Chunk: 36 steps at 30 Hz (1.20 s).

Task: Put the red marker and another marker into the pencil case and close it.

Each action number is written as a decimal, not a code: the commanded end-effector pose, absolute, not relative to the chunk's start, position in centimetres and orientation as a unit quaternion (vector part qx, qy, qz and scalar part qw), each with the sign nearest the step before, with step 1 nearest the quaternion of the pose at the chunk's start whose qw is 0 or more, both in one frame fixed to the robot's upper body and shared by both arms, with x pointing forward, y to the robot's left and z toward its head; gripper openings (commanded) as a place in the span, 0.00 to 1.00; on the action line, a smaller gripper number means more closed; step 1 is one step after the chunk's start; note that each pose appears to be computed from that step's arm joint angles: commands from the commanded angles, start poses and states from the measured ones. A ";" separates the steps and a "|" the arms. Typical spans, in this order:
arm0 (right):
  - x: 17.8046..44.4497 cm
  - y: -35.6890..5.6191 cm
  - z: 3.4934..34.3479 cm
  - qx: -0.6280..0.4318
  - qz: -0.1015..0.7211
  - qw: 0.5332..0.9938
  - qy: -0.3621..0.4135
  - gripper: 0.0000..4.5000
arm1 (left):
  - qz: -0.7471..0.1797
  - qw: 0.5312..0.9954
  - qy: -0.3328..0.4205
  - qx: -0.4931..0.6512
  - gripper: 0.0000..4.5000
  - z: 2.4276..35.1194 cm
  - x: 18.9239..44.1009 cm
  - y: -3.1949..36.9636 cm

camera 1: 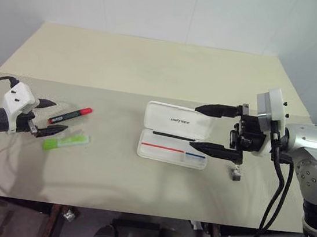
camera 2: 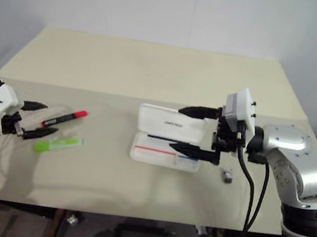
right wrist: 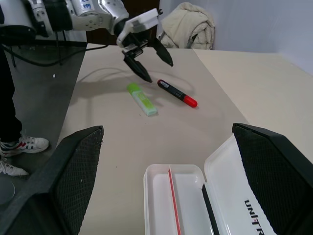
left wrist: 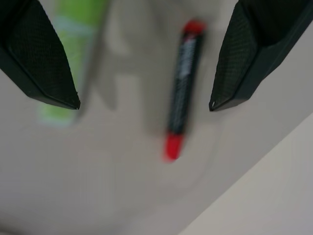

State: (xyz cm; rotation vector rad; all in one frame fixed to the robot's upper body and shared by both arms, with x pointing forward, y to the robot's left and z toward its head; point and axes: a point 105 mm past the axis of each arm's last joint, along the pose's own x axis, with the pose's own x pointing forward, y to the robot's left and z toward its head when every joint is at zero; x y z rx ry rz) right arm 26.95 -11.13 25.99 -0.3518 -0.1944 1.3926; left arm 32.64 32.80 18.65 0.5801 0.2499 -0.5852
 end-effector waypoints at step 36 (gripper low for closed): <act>26.4 -10.1 25.6 -0.165 0.603 0.772 -0.115 1.00 | -0.282 0.835 0.331 0.336 0.81 18.0 38.6 32.2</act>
